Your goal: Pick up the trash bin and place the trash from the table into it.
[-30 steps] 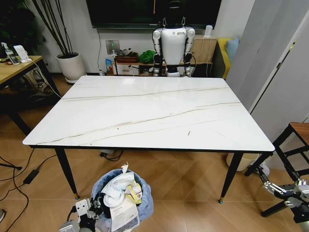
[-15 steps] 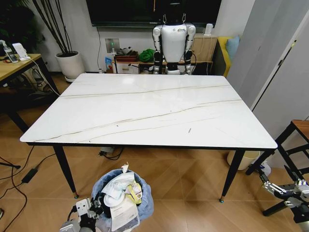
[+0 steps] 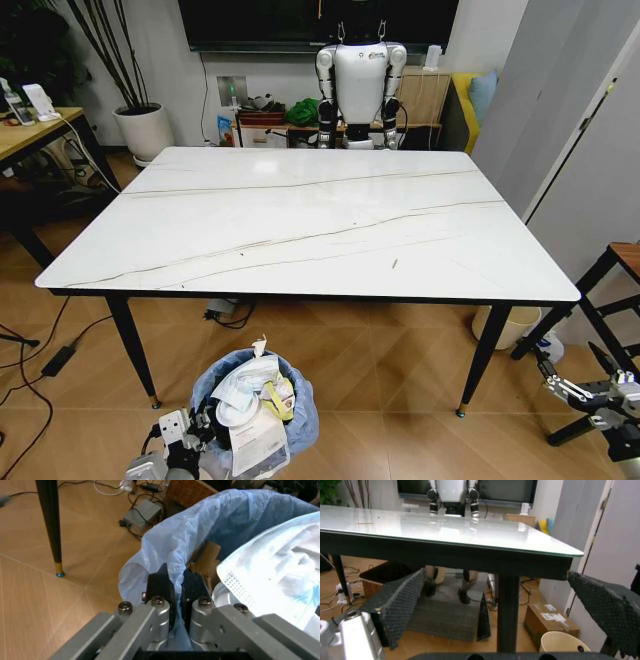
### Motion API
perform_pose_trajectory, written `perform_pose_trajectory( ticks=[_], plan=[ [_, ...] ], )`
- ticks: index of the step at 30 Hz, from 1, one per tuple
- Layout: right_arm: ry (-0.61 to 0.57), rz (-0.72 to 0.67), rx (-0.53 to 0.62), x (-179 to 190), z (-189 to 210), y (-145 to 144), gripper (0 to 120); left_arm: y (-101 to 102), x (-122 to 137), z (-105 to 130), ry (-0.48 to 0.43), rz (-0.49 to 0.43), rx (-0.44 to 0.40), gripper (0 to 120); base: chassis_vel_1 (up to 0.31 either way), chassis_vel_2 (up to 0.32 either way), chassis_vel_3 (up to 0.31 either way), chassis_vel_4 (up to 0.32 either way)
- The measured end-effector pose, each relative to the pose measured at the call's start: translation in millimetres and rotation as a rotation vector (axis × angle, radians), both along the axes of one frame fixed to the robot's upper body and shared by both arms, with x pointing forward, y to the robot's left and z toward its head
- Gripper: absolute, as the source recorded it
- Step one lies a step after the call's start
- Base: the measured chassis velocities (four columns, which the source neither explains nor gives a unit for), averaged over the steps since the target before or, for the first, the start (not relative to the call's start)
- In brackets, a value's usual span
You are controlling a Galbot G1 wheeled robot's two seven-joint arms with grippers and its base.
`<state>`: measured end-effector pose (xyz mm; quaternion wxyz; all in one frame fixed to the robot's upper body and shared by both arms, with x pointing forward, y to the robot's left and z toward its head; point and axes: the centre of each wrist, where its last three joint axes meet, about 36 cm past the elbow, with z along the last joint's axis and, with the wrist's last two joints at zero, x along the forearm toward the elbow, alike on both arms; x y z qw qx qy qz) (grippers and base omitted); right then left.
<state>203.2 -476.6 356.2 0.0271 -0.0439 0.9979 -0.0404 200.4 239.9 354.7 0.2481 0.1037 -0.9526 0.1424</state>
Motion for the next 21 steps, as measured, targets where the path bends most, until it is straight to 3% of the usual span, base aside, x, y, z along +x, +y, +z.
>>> perform_pose_trajectory(
  ticks=[21],
  plan=[
    [0.0,0.0,0.0,0.0,0.0,0.0,100,1.5,-0.8,2.1,0.0,0.0,-0.007,0,0.0,0.0,0.0,0.0]
  ],
)
